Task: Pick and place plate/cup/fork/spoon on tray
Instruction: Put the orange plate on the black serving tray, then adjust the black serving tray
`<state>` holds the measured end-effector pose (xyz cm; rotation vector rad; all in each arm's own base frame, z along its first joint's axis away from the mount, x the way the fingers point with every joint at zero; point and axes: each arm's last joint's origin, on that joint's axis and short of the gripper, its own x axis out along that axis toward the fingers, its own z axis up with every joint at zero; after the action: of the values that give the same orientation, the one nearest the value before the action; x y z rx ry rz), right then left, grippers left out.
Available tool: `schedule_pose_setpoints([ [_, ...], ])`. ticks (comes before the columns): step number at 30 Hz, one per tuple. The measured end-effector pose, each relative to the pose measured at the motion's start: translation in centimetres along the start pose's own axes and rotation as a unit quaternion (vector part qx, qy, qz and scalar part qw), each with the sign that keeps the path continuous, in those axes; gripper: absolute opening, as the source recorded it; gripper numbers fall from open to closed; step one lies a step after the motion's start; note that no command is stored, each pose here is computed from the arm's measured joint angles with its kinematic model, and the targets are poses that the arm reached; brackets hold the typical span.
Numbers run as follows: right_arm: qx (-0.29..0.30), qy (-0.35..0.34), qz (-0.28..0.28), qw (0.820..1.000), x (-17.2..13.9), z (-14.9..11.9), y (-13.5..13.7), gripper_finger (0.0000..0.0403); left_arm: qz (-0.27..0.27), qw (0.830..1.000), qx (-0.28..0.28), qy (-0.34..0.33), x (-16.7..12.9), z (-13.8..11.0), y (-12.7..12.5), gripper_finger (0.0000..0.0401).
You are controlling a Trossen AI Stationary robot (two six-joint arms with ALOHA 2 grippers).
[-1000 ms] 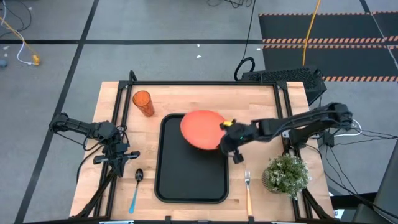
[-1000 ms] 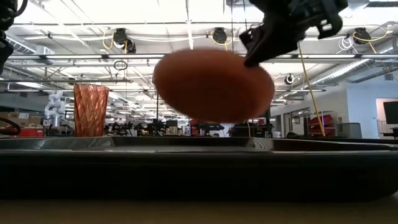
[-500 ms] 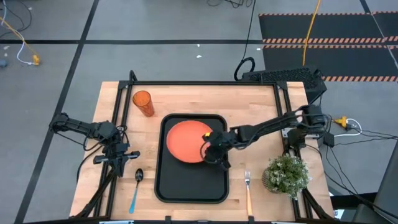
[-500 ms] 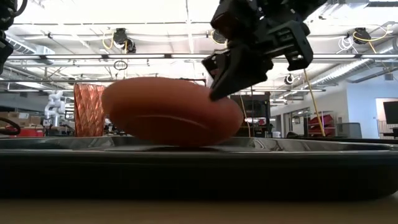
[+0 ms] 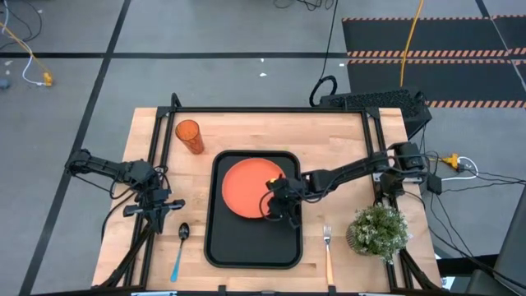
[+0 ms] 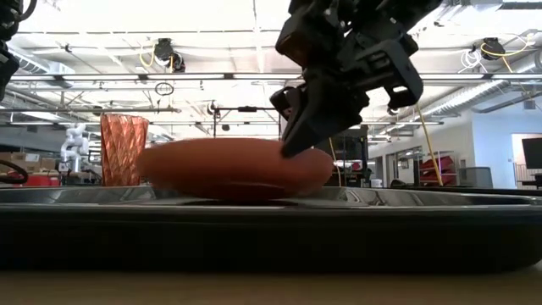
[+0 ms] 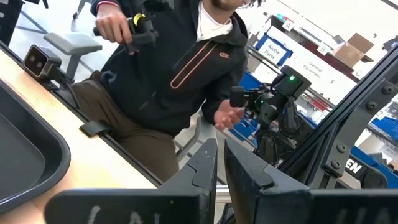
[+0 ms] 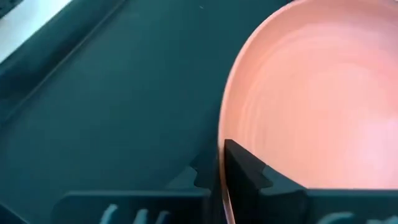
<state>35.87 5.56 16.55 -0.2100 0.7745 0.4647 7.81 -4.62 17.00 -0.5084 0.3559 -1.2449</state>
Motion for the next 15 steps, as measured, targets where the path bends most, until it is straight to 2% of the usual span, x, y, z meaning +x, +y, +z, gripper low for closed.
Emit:
schedule_pose_setpoints([
  [10,0.006,-0.044,-0.012,0.999,-0.4,1.1,0.2,0.0133,0.0,1.0,-0.002,0.0,0.0,0.0,0.0,0.0033],
  [15,0.013,-0.046,-0.085,0.995,-3.1,2.2,0.1,0.0171,0.0,1.0,-0.002,0.0,0.0,0.0,0.0,0.0033],
])
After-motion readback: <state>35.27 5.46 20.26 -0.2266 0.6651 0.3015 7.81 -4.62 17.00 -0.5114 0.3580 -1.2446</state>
